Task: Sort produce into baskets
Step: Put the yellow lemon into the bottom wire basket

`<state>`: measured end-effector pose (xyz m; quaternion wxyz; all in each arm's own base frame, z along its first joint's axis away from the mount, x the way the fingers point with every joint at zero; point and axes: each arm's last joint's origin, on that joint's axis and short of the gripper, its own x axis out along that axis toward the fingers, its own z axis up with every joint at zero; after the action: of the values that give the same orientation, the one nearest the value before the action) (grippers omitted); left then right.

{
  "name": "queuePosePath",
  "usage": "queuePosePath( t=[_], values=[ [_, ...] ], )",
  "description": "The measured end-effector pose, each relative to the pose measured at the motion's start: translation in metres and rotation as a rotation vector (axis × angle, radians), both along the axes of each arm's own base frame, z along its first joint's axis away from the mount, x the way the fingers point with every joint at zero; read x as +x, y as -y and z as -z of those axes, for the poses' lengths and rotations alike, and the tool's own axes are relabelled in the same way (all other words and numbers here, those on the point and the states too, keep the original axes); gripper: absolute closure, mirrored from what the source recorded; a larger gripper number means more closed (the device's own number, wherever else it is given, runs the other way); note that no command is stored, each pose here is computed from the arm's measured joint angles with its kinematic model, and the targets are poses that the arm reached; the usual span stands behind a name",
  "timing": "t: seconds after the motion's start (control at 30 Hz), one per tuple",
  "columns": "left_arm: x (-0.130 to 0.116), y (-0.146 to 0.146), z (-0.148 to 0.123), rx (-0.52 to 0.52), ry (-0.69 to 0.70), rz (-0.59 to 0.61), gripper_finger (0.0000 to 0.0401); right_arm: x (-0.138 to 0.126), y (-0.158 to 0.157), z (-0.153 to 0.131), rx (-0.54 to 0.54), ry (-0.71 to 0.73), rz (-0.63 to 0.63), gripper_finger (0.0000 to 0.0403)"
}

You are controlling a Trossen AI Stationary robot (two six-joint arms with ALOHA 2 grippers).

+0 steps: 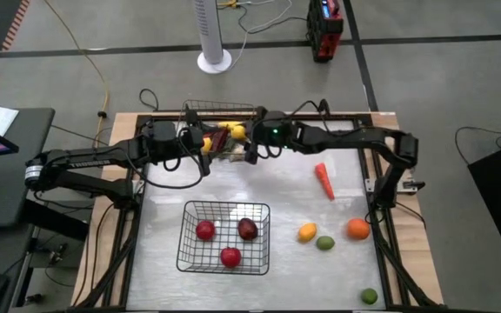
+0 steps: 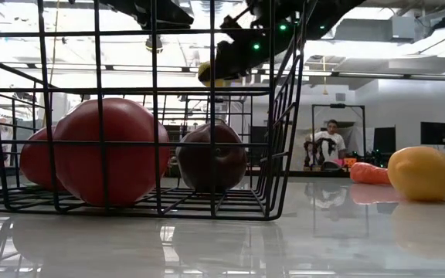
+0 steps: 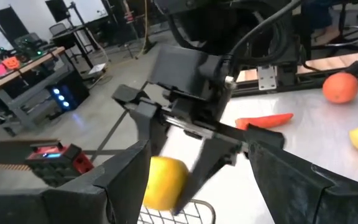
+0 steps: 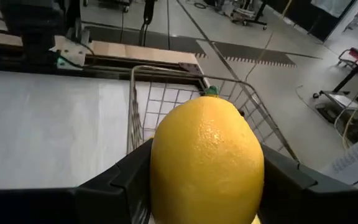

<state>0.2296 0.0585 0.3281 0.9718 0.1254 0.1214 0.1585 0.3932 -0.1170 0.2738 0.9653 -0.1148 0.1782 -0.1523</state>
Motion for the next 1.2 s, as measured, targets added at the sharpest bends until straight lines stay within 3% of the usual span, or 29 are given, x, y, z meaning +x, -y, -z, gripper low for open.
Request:
queuePosePath(
  t=[0.2, 0.43, 0.57, 0.87, 1.2],
  values=[
    [-0.001, 0.0, 0.003, 0.005, -0.038, -0.022, 0.014, 0.004, -0.015, -0.001, 0.162, -0.135, -0.151, 0.0159],
    [-0.004, 0.0, -0.001, 0.015, -0.016, -0.017, 0.014, -0.009, -0.076, -0.012, 0.369, -0.258, -0.512, 0.0159],
    [-0.004, 0.0, -0.002, 0.006, -0.001, -0.019, 0.014, -0.01, -0.114, -0.012, 0.41, -0.297, -0.676, 0.0159],
    [-0.003, 0.0, 0.001, -0.019, -0.015, -0.024, 0.014, -0.013, -0.171, -0.003, 0.293, -0.388, -0.668, 0.0158],
    [-0.004, 0.0, 0.006, -0.063, -0.052, -0.04, 0.014, -0.014, -0.173, 0.005, 0.351, -0.448, -0.629, 0.0158]
  ],
)
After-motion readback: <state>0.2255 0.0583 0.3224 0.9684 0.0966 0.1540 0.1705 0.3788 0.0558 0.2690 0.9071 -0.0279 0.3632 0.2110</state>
